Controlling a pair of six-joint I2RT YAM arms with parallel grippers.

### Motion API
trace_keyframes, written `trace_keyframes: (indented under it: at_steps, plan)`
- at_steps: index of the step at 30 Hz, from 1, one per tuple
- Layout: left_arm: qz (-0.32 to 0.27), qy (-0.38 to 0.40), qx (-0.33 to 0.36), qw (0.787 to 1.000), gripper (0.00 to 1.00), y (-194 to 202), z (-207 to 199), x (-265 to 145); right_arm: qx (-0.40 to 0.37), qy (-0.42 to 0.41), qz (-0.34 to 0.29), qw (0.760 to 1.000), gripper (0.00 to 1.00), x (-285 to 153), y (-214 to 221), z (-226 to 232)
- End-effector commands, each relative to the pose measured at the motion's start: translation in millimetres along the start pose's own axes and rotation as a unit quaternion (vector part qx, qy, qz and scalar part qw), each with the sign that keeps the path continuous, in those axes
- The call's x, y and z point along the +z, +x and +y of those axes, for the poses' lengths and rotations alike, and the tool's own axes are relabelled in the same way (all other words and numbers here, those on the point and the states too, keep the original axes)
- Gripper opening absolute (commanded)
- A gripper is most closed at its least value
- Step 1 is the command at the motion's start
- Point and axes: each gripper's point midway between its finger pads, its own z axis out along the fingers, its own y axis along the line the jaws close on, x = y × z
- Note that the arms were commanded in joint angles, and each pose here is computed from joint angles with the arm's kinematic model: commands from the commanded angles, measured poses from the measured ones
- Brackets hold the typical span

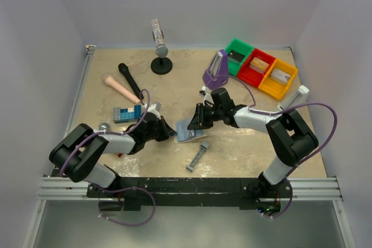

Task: Take the credit cards out of the card holder
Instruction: Remove the credit card from the card holder.

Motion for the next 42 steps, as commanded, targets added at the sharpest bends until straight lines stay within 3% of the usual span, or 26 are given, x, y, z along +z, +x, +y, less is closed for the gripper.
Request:
trace_keyframes:
  at_steps: [1,25,42]
  plan:
    - [0.066,-0.128,0.007,0.99,0.0,45,71,-16,-0.014,-0.008,-0.012,1.0,0.22,-8,-4,5]
    - [0.059,-0.13,0.005,0.99,0.0,43,71,-21,-0.014,-0.006,-0.017,1.0,0.01,-12,-4,2]
    - [0.041,-0.126,0.008,0.991,0.0,35,64,-34,-0.01,0.003,-0.016,1.0,0.0,-15,0,-5]
